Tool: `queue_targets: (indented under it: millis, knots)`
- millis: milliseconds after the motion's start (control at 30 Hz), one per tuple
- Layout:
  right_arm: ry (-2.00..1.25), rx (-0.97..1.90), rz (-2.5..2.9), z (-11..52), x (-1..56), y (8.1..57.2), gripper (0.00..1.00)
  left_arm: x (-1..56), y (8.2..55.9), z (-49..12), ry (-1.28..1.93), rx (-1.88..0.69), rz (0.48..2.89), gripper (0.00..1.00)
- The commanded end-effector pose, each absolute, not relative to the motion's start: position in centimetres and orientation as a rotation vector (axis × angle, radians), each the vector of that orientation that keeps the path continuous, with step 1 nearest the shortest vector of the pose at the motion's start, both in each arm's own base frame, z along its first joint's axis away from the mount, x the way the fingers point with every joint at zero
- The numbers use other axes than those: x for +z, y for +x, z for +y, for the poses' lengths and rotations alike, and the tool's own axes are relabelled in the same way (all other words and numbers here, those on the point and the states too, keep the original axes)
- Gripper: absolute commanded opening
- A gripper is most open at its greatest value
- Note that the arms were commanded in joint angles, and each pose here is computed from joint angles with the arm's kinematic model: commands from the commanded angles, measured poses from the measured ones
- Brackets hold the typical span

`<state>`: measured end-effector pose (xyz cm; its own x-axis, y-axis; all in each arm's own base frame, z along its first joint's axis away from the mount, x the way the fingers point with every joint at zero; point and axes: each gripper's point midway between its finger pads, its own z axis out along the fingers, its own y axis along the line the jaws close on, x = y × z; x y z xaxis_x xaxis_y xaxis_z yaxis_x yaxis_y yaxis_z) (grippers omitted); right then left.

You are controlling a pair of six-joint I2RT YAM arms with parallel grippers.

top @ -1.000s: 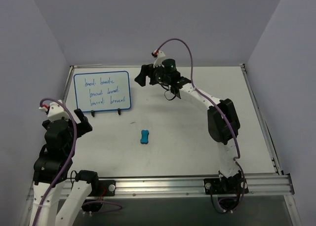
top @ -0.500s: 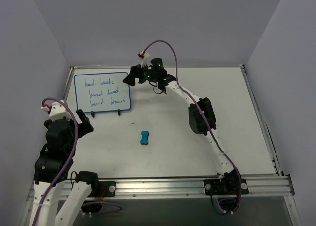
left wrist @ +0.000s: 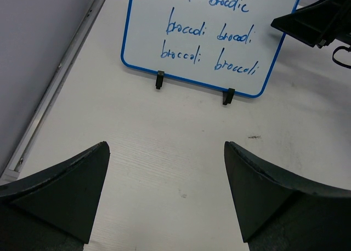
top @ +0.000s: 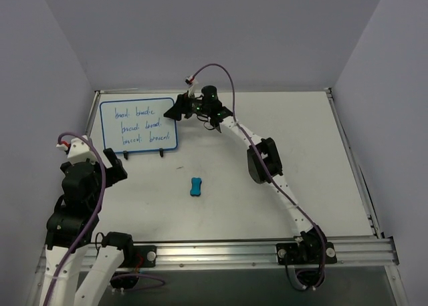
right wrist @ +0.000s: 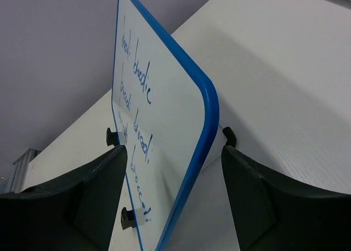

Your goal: Erase the whiteboard

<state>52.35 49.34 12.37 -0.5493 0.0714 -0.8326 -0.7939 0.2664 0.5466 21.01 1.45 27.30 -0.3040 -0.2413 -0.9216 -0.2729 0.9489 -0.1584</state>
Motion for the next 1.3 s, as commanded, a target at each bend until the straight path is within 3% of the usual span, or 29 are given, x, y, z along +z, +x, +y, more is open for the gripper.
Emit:
queue_targets:
  millis: [0, 300, 567, 667, 767, 800, 833, 1100, 1267]
  knots:
    - [-0.706, 1.474, 1.566, 50.6, 16.9, 51.3, 0.65, 28.4, 21.6, 1.1, -0.357, 0.009, 1.850, 0.94]
    - [-0.661, 1.473, 1.535, 51.4, 16.8, 51.8, 0.51, 28.5, 21.5, 1.1, -0.356, 0.006, 1.845, 0.94]
    - [-0.648, 1.479, 1.520, 51.6, 16.0, 52.0, 0.46, 28.7, 21.4, 1.1, -0.359, 0.007, 1.837, 0.94]
    - [-0.652, 1.480, 1.512, 51.7, 15.8, 51.9, 0.39, 28.7, 21.3, 1.1, -0.357, 0.006, 1.837, 0.94]
    - [-0.657, 1.495, 1.489, 51.8, 16.1, 51.6, 0.27, 28.7, 21.3, 1.1, -0.358, 0.007, 1.837, 0.94]
    - [-0.651, 1.498, 1.485, 51.8, 16.2, 51.7, 0.06, 28.7, 21.3, 1.2, -0.359, 0.009, 1.836, 0.94]
    - [-0.650, 1.502, 1.459, 51.8, 16.9, 51.6, 0.00, 28.7, 21.3, 1.2, -0.359, 0.009, 1.836, 0.94]
    - [-0.595, 1.533, 1.437, 50.5, 18.1, 51.8, 0.00, 28.7, 21.2, 1.1, -0.357, 0.007, 1.838, 0.94]
    - [-0.548, 1.599, 1.344, 48.9, 22.3, 51.5, 0.00, 28.8, 21.2, 1.1, -0.359, 0.007, 1.834, 0.94]
